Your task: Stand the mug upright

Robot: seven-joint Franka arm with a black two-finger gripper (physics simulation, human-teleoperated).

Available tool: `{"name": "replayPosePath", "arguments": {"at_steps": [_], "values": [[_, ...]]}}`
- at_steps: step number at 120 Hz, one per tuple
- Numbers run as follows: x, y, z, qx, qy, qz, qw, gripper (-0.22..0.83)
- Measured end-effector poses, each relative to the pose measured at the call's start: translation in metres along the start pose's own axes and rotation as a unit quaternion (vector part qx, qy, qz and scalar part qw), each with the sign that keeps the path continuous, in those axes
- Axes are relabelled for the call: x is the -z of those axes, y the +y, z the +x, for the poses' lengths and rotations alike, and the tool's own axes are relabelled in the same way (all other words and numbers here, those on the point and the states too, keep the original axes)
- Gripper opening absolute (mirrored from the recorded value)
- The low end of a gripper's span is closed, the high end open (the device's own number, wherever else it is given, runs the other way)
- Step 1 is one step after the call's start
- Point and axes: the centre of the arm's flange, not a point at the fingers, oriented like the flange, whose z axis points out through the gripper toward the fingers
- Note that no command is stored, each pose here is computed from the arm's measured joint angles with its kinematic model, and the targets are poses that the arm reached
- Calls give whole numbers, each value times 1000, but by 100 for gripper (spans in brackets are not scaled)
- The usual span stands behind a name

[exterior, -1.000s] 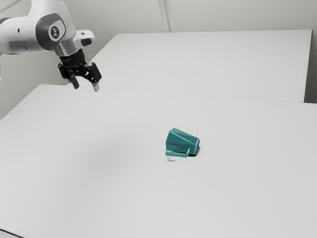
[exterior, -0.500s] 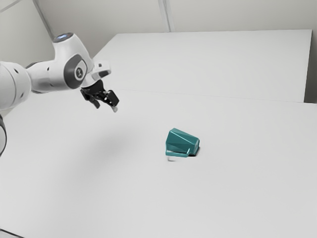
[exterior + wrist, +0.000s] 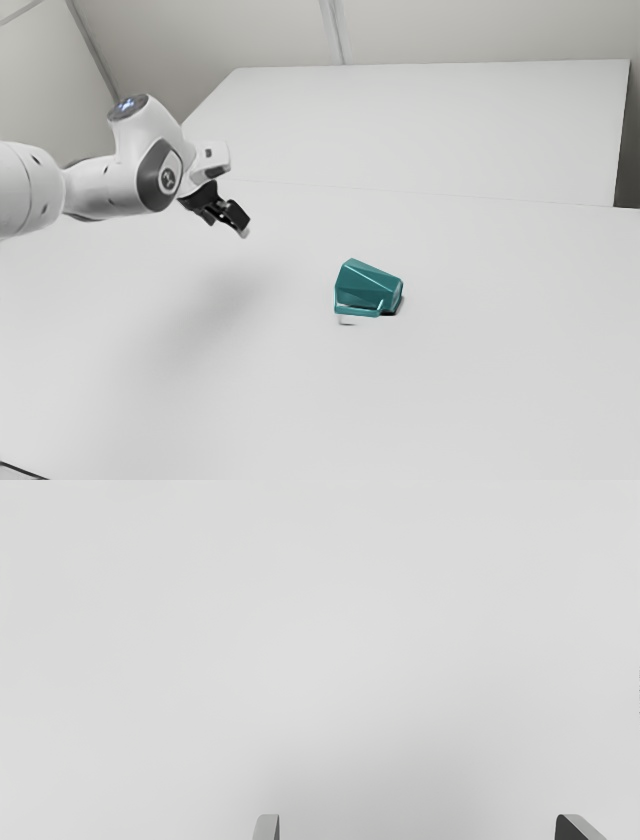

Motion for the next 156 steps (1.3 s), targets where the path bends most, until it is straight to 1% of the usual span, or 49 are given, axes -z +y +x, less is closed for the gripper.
{"name": "replayPosePath", "arguments": {"at_steps": [17, 32, 46, 52, 59, 67, 85, 107, 124, 156], "values": [[-6, 22, 14, -17, 40, 0, 999, 62], [-15, 50, 25, -10, 76, -19, 997, 62], [-26, 74, 20, 14, 94, -42, 995, 62], [-28, 86, 14, 23, 97, -51, 994, 62], [-29, 95, 7, 30, 101, -58, 993, 62], [-27, 103, 5, 33, 108, -62, 992, 62], [-32, 116, 1, 36, 112, -69, 991, 62], [-37, 145, 5, 20, 118, -76, 990, 62], [-44, 165, 4, 18, 117, -85, 989, 61], [-61, 188, -14, 25, 97, -101, 990, 61]]}}
